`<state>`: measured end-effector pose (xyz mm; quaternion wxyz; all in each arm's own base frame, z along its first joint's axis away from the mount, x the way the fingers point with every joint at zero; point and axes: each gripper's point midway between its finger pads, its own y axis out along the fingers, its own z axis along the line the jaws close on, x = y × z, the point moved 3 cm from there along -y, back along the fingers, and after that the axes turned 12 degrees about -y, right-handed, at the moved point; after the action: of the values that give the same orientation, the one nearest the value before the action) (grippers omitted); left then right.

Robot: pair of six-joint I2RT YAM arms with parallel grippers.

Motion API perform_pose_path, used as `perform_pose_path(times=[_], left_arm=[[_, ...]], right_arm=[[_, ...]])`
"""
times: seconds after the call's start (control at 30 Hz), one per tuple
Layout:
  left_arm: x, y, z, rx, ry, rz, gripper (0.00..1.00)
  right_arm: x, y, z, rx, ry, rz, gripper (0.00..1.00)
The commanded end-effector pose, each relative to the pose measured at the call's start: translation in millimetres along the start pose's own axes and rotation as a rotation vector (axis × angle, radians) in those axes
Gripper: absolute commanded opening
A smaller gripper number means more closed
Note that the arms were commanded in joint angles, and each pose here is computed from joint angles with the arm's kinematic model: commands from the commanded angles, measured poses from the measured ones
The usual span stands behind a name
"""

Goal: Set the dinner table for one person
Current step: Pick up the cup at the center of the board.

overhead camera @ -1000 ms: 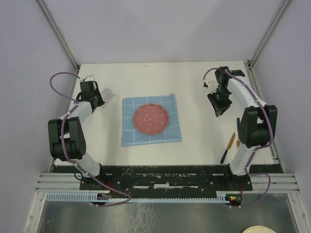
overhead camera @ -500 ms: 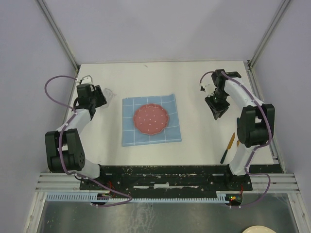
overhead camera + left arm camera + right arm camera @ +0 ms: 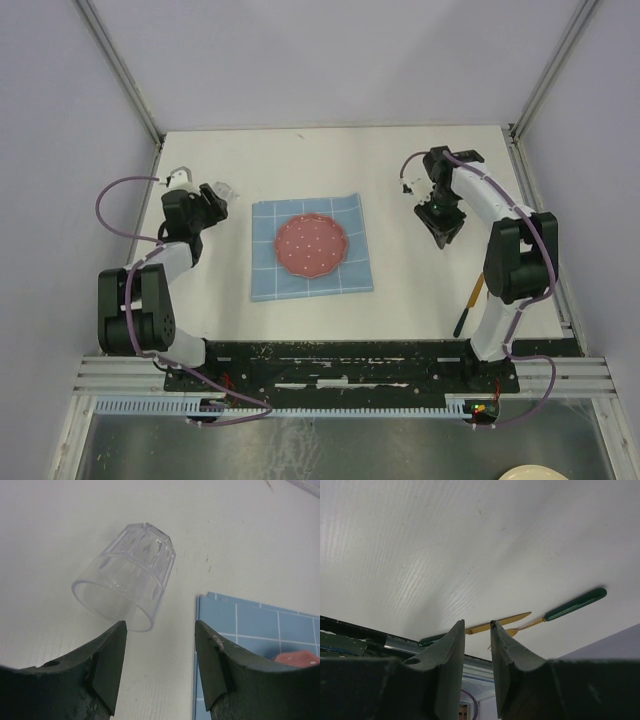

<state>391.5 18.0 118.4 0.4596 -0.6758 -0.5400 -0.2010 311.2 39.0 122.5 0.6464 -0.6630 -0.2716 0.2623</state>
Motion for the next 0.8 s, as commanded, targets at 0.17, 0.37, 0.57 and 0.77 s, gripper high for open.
perform_pose_path(times=[0.17,0.37,0.57,0.77], left_arm=[[11,37,-8,-0.063,-0.074,-0.047,0.64],[15,54,-4,-0.043,-0.07,-0.069,0.22],[36,45,-10,-0.028,-0.03,-0.114,0.03],[53,36,-24,-0.015,0.045,-0.028,0.03]], right_arm=[[-14,-14,1,-0.073,-0.034,-0.014,0.35],[-17,-14,1,-0.09,-0.03,-0.015,0.34],[-21,-15,1,-0.103,-0.028,-0.017,0.34],[-11,-13,0,-0.074,-0.016,-0.026,0.34]])
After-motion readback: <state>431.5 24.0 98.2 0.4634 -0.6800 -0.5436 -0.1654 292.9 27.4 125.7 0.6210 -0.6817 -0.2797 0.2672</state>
